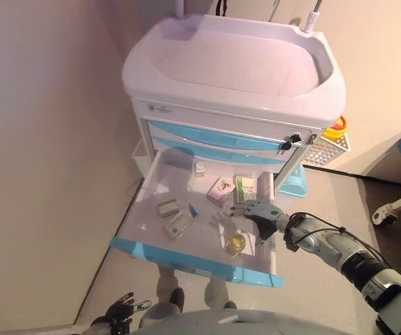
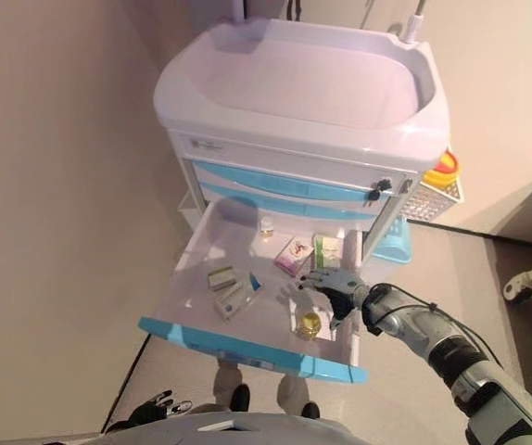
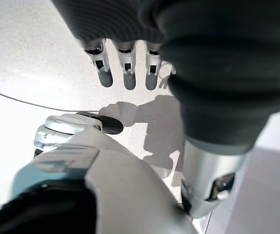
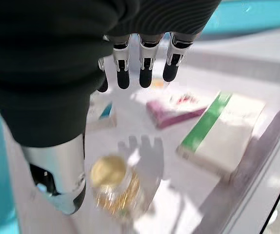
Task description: Open the drawer and pick up the medicine
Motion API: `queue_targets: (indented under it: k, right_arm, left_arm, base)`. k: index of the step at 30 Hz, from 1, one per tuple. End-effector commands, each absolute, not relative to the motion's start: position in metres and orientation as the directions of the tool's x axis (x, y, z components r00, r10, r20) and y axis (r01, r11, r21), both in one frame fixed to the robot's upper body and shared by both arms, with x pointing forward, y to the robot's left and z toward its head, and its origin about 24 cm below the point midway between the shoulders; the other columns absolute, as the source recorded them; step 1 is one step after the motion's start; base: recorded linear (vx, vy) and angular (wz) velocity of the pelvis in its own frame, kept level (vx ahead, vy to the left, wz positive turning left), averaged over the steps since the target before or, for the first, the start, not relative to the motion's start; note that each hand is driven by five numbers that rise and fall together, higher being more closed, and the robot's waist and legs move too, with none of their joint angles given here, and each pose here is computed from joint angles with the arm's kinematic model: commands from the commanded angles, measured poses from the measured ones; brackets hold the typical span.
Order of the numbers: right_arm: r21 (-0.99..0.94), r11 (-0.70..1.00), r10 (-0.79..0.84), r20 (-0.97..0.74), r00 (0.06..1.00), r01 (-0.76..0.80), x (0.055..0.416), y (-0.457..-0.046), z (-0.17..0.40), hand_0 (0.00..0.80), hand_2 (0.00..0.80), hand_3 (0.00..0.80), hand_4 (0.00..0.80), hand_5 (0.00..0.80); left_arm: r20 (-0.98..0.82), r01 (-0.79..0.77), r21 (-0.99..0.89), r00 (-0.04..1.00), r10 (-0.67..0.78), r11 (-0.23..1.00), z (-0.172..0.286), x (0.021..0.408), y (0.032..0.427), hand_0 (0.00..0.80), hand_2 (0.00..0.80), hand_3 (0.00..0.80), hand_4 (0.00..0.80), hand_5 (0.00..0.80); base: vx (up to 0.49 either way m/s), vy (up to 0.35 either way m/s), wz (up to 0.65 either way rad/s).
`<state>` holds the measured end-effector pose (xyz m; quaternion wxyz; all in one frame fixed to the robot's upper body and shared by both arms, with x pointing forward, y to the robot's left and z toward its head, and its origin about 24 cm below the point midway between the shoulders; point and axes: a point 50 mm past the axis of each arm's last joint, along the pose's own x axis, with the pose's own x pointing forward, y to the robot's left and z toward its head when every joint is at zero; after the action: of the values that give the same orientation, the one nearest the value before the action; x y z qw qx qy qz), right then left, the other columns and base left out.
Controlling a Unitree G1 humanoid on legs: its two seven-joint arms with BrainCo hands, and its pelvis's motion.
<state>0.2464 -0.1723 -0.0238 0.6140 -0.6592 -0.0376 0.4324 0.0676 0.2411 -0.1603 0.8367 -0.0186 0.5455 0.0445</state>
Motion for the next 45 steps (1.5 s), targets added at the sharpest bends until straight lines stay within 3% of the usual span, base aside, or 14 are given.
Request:
queue_targets:
  k: [1,10,22,45]
  right_arm:
    - [-0.855,-0.270,0.623,-0.506,0.597,-0.444,0.244,-0.156,-0.029,0.000,0.000,0.000,0.000,0.000]
    - [-0.838,-0.280,0.594,-0.534,0.601,-0.468,0.233,-0.156,-0.050,0.000,0.000,0.000,0.000,0.000]
    - [-0.915,-0.179,0.508,-0.401,0.762,-0.362,0.235,-0.154,-0.063,0.000,0.000,0.000,0.000,0.000]
    - [-0.878,-0.250,0.468,-0.478,0.743,-0.408,0.238,-0.150,-0.073,0.000,0.000,0.000,0.000,0.000]
  left_arm:
    - [-0.907,-0.012,0.048,0.418,0.048,0.999,-0.157,0.083,0.245,0.000,0.000,0.000,0.000,0.000]
    - [-0.904,0.020,0.050,0.427,0.037,0.999,-0.157,0.087,0.243,0.000,0.000,0.000,0.000,0.000]
    - [-0.905,0.041,0.028,0.426,0.008,0.999,-0.160,0.086,0.230,0.000,0.000,0.000,0.000,0.000]
    - [-0.908,0.065,0.026,0.420,-0.004,0.998,-0.160,0.086,0.228,0.000,0.000,0.000,0.000,0.000]
  base:
    - [0.026,-0.011,0.09]
    - [0.016,-0.009,0.04]
    - [0.000,0.000,0.00]
    - [0.002,-0.001,0.01]
